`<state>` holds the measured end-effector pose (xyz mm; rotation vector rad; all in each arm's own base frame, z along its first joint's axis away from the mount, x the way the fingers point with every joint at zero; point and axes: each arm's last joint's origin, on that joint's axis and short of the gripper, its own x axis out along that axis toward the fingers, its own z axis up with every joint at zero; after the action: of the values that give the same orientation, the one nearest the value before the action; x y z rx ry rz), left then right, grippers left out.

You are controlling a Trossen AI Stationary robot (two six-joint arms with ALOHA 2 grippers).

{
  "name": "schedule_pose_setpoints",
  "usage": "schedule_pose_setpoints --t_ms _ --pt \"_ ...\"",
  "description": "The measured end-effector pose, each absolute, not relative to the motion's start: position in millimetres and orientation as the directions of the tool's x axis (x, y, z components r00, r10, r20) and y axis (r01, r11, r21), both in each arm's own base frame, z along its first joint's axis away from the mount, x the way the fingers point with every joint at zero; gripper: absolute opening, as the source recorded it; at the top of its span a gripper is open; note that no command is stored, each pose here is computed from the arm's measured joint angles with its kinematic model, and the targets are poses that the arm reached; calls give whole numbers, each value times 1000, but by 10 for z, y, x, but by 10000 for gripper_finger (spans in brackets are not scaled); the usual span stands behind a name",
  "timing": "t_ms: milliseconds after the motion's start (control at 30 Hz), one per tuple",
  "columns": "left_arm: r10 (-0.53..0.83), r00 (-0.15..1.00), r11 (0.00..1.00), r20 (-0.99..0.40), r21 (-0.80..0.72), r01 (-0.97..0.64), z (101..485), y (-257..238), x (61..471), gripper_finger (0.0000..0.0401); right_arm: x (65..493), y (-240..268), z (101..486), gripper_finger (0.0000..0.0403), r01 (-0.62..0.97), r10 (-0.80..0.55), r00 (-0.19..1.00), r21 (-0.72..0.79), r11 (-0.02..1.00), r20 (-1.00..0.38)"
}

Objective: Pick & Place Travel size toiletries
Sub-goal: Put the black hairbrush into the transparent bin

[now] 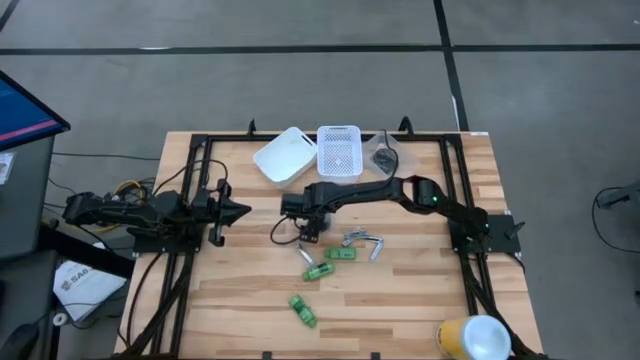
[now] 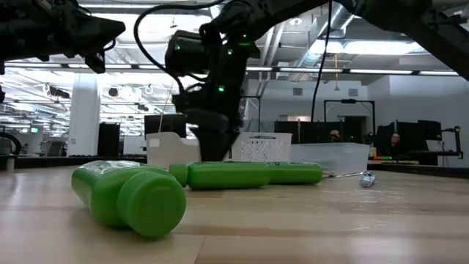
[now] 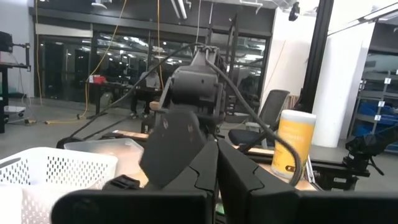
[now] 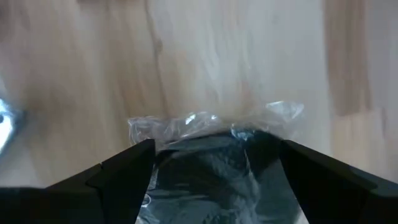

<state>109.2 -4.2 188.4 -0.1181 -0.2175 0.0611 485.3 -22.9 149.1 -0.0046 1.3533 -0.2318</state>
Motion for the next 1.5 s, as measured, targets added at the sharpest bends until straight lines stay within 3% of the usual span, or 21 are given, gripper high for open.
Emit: schedule_pose_setpoints --t_ms 233,333,467,767,900,1133,1500 --pt "73 973 991 217 -124 -47 1889 -41 1087 2 4862 -228 1432 334 162 -163 185 -134 978 -969" --pt "73 973 991 217 -124 -47 1889 -41 1087 2 4858 -228 1430 313 161 -162 180 -133 978 -970" --pt "73 973 991 217 -124 -46 1889 -42 1087 2 4844 -251 1427 252 169 -158 166 -129 977 -973" --pt "73 973 991 218 -124 -47 1890 -41 1086 2 4831 -269 1416 67 171 -131 155 -104 980 -979" --pt "73 973 991 219 -124 -46 1890 -41 1086 2 4828 -267 1428 9 162 -125 156 -100 982 -980" --pt "73 972 991 222 -125 -46 1894 -41 1085 2 4855 -265 1674 3 137 -90 204 -63 989 -975" --pt "73 972 991 224 -125 -46 1896 -41 1085 2 4570 -654 2660 1 213 -128 375 -50 976 -918"
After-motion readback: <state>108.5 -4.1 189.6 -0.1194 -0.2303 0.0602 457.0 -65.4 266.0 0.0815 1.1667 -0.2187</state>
